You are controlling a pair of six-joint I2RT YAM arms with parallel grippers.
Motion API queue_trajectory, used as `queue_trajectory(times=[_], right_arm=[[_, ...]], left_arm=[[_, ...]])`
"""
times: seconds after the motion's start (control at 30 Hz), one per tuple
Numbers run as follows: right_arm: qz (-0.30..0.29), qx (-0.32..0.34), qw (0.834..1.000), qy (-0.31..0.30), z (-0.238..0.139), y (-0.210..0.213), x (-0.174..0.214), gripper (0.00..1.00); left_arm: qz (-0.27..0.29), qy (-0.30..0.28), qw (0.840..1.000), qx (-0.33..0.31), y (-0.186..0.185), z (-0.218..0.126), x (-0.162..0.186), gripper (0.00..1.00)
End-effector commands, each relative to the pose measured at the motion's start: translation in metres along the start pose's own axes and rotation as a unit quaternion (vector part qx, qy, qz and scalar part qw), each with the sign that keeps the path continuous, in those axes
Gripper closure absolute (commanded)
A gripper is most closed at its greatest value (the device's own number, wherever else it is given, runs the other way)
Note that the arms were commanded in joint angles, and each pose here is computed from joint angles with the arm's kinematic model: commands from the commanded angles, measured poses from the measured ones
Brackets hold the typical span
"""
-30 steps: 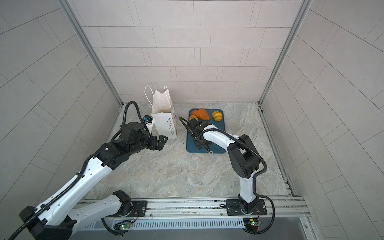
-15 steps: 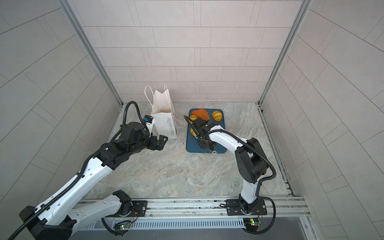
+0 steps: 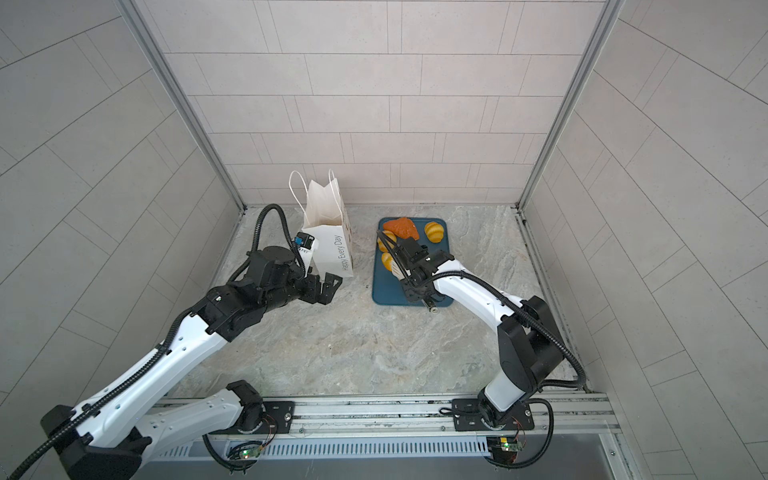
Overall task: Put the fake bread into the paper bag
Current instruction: 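Close the tongs on the yellow bun and lift it with right gripper, then carry the yellow bun toward the bag opening with right gripper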
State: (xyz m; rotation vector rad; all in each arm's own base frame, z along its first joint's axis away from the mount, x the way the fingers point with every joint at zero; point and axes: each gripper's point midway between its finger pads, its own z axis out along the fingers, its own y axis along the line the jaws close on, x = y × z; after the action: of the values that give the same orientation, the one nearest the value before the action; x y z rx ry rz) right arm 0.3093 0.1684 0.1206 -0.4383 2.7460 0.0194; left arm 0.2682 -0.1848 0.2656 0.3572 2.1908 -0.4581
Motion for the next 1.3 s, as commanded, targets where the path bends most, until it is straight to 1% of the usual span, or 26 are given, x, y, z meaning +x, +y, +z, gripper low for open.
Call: queue_trajectory(times=[0.0,0.27,0.6,0.77,0.87,1.07,1.27], right_arm=[[0.020,-0.015,0.999,-0.043,-0.021,0.000,-0.011,0.70],[0.029,-0.047,0.995,-0.081,-0.052,0.008,-0.021,0.70],[0.002,-0.100,0.984,-0.148,-0.100,0.044,-0.043,0.70],[-0.003,-0.140,0.973,-0.182,-0.128,0.059,-0.054,0.69],[-0.009,-0.149,0.968,-0.200,-0.144,0.064,-0.058,0.69],[-0.028,-0.169,0.959,-0.223,-0.166,0.080,-0.063,0.68],[-0.047,-0.191,0.949,-0.247,-0.183,0.101,-0.075,0.68]], left_arm=[[-0.002,-0.038,0.999,-0.003,-0.001,-0.011,-0.021,0.00],[0.005,-0.043,0.999,-0.015,0.003,-0.019,-0.025,0.00],[0.008,-0.050,0.998,-0.026,0.011,-0.034,-0.033,0.00],[0.000,-0.054,0.998,-0.038,0.023,-0.043,-0.034,0.00],[-0.010,-0.055,0.997,-0.046,0.032,-0.050,-0.034,0.00],[-0.023,-0.065,0.996,-0.056,0.044,-0.061,-0.037,0.00],[-0.034,-0.067,0.995,-0.061,0.051,-0.064,-0.036,0.00]])
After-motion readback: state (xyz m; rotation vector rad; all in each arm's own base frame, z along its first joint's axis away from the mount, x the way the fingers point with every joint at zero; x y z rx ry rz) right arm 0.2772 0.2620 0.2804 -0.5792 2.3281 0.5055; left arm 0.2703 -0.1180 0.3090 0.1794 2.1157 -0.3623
